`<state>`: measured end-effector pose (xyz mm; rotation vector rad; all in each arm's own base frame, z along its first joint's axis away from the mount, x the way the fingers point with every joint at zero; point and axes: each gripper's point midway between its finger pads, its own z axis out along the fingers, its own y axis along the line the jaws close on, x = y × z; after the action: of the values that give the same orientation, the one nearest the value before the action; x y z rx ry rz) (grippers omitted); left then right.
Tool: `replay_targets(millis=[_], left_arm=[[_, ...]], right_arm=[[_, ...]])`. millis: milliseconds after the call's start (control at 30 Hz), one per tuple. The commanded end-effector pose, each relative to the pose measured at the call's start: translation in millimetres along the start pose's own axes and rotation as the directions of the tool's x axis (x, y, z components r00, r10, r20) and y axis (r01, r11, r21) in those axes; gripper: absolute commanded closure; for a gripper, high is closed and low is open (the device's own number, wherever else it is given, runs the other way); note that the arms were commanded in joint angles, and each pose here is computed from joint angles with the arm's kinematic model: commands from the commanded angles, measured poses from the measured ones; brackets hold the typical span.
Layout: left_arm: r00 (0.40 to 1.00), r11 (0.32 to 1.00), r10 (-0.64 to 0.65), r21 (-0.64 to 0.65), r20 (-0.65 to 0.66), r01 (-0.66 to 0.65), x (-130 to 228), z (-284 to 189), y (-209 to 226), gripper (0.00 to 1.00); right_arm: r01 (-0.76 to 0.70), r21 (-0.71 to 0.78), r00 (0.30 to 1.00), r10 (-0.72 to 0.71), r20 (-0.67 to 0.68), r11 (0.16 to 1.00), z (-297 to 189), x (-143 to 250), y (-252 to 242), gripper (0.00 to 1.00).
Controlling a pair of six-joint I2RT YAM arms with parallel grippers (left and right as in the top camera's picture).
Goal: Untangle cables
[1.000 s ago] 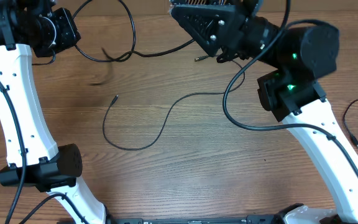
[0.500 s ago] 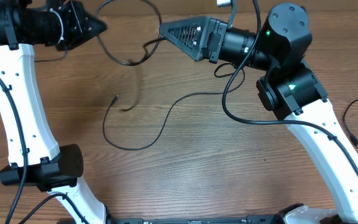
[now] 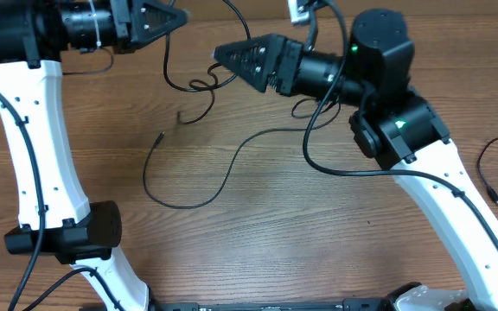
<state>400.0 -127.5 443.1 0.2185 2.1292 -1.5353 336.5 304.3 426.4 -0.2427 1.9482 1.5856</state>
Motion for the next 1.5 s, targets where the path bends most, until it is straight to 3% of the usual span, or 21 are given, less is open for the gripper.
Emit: replay_targets(millis=[0,267,433,567,700,867,967,1100,1200,1267,1333,1400,1467], left_arm=[[1.0,0.997,-0.02,0.076,-0.015,0.021,-2.3,4.0,-13.6,0.96],[1.0,0.991,0.01,0.137,0.005,-0.01,-16.1,2.1,-29.1,0.96],[1.0,0.99,0.009,0.14,0.014,-0.011,-20.5,1.2,-31.2,0.96],[1.0,0.989,0.012,0.146,0.012,-0.013,-20.7,1.6,-32.7,0.96],[1.0,0.986,0.014,0.168,0.0,-0.013,-18.4,1.0,-36.6,0.96],[1.0,0.986,0.013,0.166,0.001,-0.013,-18.6,1.0,-36.4,0.96],[1.0,0.99,0.012,0.144,0.013,-0.014,-20.8,1.6,-32.5,0.96],[0.999,0.995,0.014,0.102,0.035,-0.018,-24.5,2.5,-25.2,0.96],[0.994,0.991,0.102,0.088,0.047,-0.105,-24.4,2.5,-23.1,0.96],[0.989,0.992,0.123,-0.015,0.077,-0.122,-28.9,-0.8,-3.3,0.96],[0.988,0.977,0.083,-0.208,0.128,-0.055,-36.2,-10.5,33.5,0.96],[0.983,0.92,0.056,-0.391,0.176,0.017,-40.2,-25.0,68.8,0.96],[0.98,0.876,0.068,-0.481,0.185,0.03,-40.6,-34.3,85.3,0.96]], right_arm=[[-0.005,0.071,0.999,0.001,0.048,0.997,-1.1,-4.0,-6.2,0.0],[-0.127,0.278,0.992,0.118,0.052,0.952,-8.4,12.7,-53.1,0.0],[-0.22,0.524,0.975,0.186,0.117,0.823,-32.6,27.5,-106.3,0.0],[-0.234,0.601,0.971,0.153,0.184,0.764,-44.6,20.5,-122.8,0.0],[-0.34,0.677,0.935,0.16,0.316,0.653,-65.6,15.6,-144.4,0.0],[-0.344,0.633,0.937,0.214,0.274,0.693,-54.6,22.9,-134.5,0.0],[-0.329,0.534,0.944,0.269,0.189,0.779,-34.5,29.3,-110.7,0.0],[-0.266,0.446,0.963,0.218,0.157,0.855,-17.2,22.3,-86.4,0.0],[-0.248,0.407,0.969,0.214,0.127,0.879,-9.2,26.1,-74.7,0.0],[-0.24,0.375,0.971,0.223,0.088,0.895,-4.0,32.7,-65.9,0.0],[-0.222,0.341,0.974,0.223,0.038,0.914,1.2,40.6,-56.0,0.0],[-0.208,0.305,0.975,0.222,-0.01,0.929,5.9,48.6,-45.9,0.0],[-0.16,0.257,0.981,0.182,-0.065,0.953,10.2,55.1,-34.2,0.0]])
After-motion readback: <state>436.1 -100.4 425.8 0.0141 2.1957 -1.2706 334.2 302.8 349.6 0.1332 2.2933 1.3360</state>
